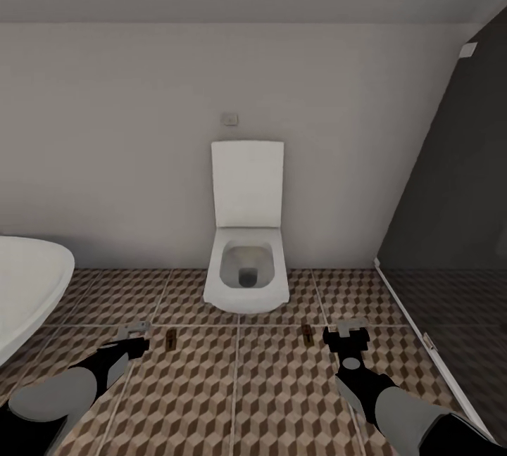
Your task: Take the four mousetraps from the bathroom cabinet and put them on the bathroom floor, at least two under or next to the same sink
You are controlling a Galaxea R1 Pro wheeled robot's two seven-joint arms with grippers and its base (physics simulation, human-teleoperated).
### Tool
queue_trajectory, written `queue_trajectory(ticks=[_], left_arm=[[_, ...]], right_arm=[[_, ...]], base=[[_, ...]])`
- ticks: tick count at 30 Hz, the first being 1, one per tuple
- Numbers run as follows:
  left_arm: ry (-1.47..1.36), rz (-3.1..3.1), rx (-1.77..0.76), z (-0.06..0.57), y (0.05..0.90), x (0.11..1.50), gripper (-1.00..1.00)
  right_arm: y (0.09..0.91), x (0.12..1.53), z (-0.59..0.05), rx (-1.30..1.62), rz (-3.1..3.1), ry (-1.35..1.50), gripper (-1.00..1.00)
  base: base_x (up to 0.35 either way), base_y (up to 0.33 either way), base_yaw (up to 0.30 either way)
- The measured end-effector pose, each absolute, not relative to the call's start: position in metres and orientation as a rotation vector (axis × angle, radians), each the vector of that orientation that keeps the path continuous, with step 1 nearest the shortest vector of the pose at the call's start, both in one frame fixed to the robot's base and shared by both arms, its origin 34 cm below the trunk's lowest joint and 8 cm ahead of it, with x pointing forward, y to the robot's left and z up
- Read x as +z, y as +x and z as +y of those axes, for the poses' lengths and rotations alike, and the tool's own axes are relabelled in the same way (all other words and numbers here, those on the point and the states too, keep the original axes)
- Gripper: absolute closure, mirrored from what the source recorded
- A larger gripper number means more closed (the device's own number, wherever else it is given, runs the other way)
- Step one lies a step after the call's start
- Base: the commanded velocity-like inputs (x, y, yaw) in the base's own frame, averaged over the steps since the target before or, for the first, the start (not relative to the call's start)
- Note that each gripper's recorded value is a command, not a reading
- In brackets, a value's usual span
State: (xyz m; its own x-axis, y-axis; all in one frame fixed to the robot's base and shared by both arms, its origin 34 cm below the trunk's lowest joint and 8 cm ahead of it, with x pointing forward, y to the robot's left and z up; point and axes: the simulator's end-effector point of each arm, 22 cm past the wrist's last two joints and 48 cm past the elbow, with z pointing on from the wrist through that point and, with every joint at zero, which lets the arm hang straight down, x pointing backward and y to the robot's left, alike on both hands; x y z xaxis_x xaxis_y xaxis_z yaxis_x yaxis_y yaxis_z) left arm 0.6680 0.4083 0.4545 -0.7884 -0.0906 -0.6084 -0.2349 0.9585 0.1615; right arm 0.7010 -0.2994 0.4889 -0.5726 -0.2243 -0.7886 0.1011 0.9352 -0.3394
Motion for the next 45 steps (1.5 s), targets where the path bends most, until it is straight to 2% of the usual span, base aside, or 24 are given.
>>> queue_trajectory(ticks=[26,45], left_arm=[[-0.224,2.43,0.305,0.413,0.676,0.477,-1.0],[-0.221,2.44,0.296,0.409,0.675,0.477,-1.0]], right_arm=[[0.706,0.51,-0.297,-0.429,2.103,-0.076,-1.0],[0.684,0.492,-0.298,-0.433,2.142,-0.079,-1.0]], base=[[-0.003,0.0,0.0],[-0.13,0.0,0.0]])
